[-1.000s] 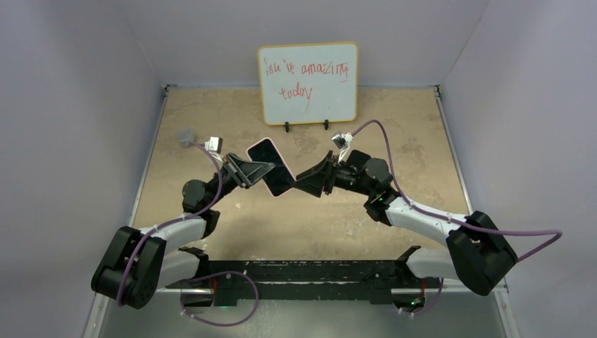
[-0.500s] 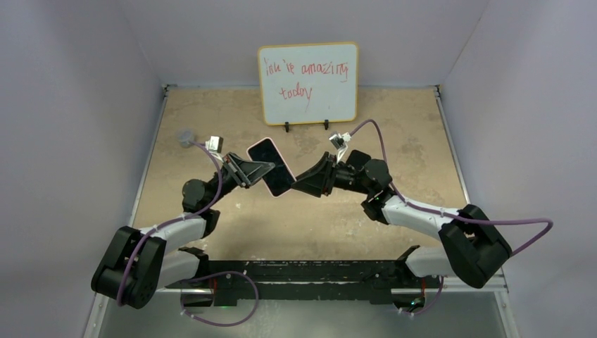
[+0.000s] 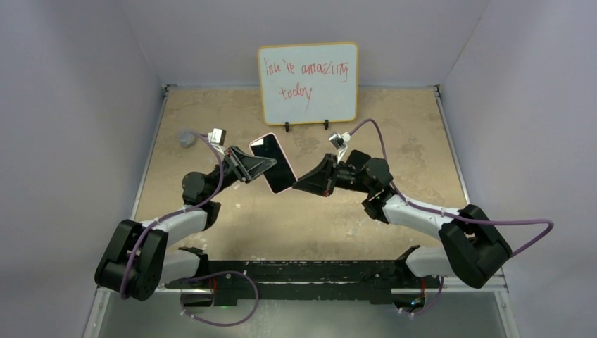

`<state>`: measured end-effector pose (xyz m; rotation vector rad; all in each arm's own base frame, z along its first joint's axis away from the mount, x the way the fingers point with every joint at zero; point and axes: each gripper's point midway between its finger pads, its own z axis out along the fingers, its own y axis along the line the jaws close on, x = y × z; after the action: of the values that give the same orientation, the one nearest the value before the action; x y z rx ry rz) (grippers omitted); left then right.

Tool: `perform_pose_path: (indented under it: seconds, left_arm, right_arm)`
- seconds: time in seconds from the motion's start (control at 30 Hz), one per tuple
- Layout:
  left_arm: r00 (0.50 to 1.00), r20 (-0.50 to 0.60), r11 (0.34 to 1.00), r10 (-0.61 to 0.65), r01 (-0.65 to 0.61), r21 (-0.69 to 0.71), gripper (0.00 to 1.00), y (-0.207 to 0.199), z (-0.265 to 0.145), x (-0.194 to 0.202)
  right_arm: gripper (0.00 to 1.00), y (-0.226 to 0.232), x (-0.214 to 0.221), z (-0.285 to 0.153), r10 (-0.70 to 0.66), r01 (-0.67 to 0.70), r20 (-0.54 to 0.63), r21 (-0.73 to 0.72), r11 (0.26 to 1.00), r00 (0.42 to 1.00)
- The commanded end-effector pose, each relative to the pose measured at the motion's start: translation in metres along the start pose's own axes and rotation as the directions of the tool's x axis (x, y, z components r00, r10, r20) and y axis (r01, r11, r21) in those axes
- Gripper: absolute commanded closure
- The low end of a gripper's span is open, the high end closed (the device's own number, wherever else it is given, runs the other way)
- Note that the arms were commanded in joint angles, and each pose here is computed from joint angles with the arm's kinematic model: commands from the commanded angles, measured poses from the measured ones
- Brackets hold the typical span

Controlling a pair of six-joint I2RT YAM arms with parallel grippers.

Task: Take the phone out of the phone case
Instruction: Remove the phone case from the phone.

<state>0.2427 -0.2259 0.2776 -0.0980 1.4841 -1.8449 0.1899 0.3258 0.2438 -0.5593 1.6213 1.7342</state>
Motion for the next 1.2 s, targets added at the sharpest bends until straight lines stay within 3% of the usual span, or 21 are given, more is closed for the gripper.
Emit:
perform_pose_path:
  seconds: [0.0, 0.4, 1.17]
  left_arm:
    - [0.997, -0.053, 0.992, 0.057, -0.051, 0.115, 1.00, -0.031, 0.007, -0.001]
    - [0.967, -0.252, 0.991, 0.040, -0.007, 0.131, 1.00, -0.030, 0.006, 0.022]
    - [0.924, -0.382, 0.975, 0.013, 0.073, 0.210, 1.00, -0.034, 0.009, 0.042]
  right_arm:
    - [0.99, 0.019, -0.016, 0.007, -0.111, 0.111, 0.003, -0.069, 0.991, 0.994]
    - [1.00, 0.017, -0.021, 0.014, -0.240, 0.235, -0.069, -0.074, 0.969, 0.968]
    - [1.00, -0.012, -0.047, 0.040, -0.462, 0.473, -0.208, 0.002, 0.881, 0.862]
